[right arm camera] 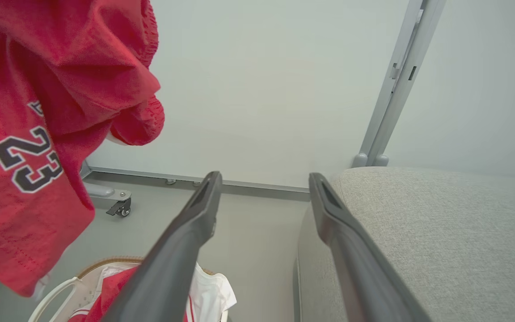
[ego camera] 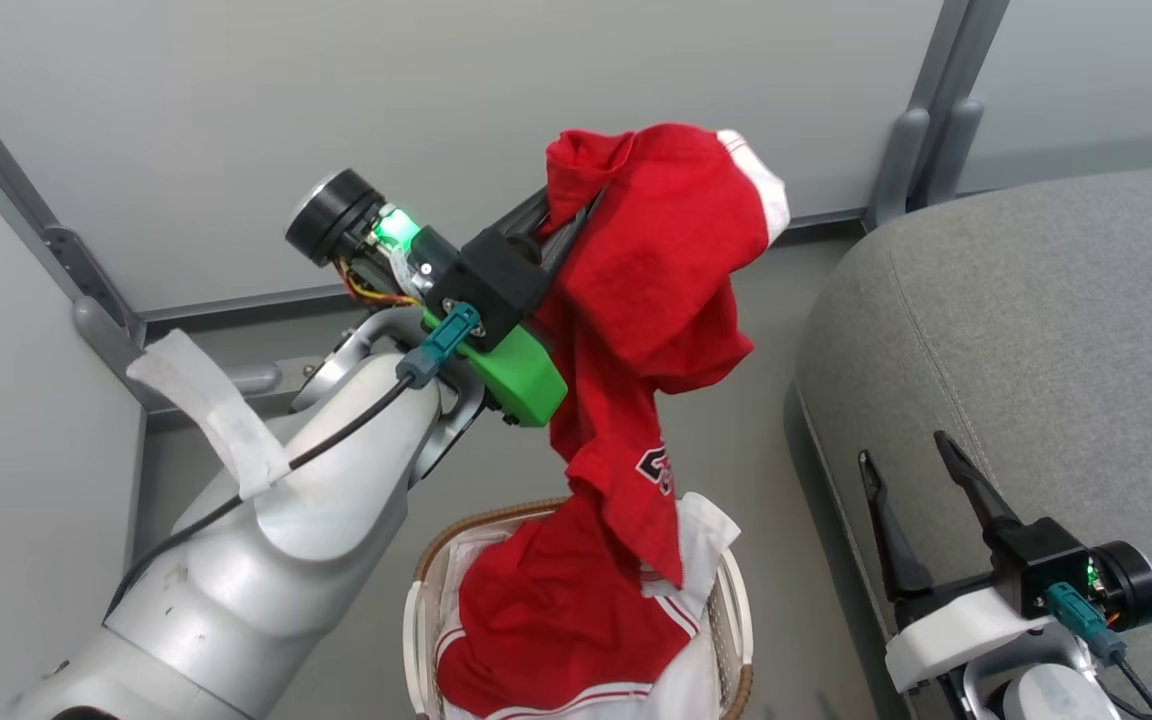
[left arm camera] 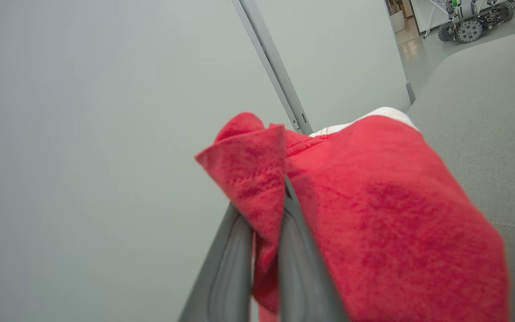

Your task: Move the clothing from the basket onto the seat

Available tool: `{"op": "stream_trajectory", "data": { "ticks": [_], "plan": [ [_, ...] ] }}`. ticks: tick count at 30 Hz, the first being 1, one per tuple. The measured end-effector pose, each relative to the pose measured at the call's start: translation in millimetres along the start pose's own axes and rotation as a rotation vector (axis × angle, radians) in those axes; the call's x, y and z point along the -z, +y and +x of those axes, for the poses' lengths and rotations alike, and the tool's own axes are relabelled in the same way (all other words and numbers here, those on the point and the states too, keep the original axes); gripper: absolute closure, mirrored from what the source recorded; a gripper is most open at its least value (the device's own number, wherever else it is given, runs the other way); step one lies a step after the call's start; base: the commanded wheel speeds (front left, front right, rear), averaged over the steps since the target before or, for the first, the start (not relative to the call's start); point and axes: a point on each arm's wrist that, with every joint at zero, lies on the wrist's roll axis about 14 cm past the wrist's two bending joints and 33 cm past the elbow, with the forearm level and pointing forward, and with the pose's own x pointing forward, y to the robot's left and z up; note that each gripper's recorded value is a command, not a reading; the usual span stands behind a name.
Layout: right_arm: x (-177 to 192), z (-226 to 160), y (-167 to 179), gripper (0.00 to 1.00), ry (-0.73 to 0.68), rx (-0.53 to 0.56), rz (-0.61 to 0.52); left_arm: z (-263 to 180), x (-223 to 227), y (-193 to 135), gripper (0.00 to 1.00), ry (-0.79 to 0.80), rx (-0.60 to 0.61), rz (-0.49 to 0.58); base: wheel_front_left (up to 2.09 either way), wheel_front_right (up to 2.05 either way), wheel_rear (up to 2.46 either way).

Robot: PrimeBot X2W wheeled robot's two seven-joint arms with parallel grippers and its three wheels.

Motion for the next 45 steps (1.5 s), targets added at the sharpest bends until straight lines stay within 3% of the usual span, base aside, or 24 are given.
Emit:
{"op": "stream_trajectory", "data": {
  "ticks": [9, 18, 26, 36, 45],
  "plan": [
    [-22.7, 1.4, 43.5, 0.0, -0.066, -0.128, 0.003, 11.5, -79.3, 8.9, 1.0, -0.144, 0.004, 0.14, 0.0, 0.0, 0.0],
    [-42.9, 10.3, 105.9, 0.0, -0.125, -0.32, 0.016, 18.9, -93.7, 16.2, 1.0, -0.152, -0.001, 0.169, 0.0, 0.0, 0.0],
    [-63.6, 5.7, 161.4, 0.0, -0.172, -0.492, 0.094, 20.8, -88.6, 15.9, 1.0, -0.112, 0.0, 0.177, 0.0, 0.0, 0.0],
    [-91.4, 37.4, 161.8, 0.0, -0.241, -0.503, 0.06, 21.1, -88.5, 7.5, 1.0, -0.097, 0.023, 0.163, 0.0, 0.0, 0.0],
    [-81.1, 55.8, 162.9, 0.0, -0.193, -0.507, 0.032, 18.2, -93.2, -9.0, 1.0, -0.115, 0.057, 0.126, 0.0, 0.0, 0.0]
  ]
}}
